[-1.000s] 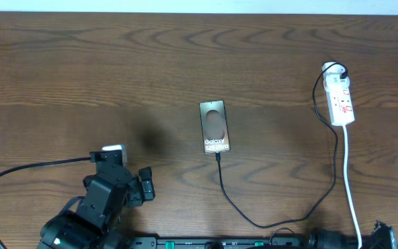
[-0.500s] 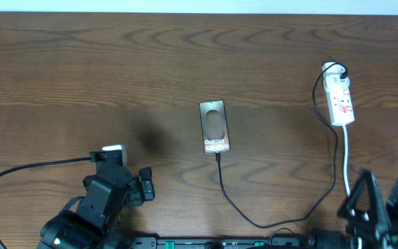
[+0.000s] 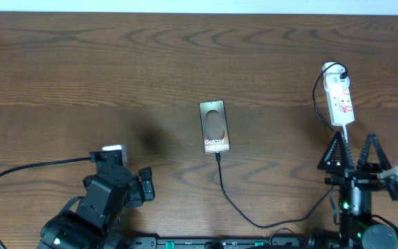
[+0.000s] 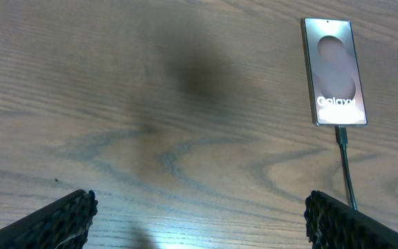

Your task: Plug charger to phone and switch on socket

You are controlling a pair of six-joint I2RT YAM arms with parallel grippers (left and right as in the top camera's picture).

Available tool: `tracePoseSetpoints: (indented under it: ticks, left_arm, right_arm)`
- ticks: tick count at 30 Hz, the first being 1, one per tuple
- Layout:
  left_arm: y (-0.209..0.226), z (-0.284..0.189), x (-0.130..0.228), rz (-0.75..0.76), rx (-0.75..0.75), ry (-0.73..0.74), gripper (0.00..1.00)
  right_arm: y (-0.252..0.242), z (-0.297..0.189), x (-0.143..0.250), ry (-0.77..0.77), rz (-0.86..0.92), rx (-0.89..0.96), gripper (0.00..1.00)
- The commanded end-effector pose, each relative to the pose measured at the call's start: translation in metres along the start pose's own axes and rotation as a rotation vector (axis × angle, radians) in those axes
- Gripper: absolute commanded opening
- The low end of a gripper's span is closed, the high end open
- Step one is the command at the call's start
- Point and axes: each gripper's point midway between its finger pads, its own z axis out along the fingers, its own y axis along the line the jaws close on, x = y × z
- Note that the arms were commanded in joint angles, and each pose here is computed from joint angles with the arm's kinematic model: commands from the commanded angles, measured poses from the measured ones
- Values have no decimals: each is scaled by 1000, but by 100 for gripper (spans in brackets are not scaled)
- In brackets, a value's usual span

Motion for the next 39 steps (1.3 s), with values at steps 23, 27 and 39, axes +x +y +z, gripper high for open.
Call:
tracePoseSetpoints:
  ticks: [23,27,39]
  left_arm:
    - [1,-1,0,1,-5,-4,98]
    - [1,-1,0,1,-5,-4,98]
    - [1,-1,0,1,-5,-4,98]
  right_arm:
    - [-84,-12,114,271,47,239,99]
    - [-84,-12,114,271,47,239,99]
    - [-67,-11,121,299,53,169,99]
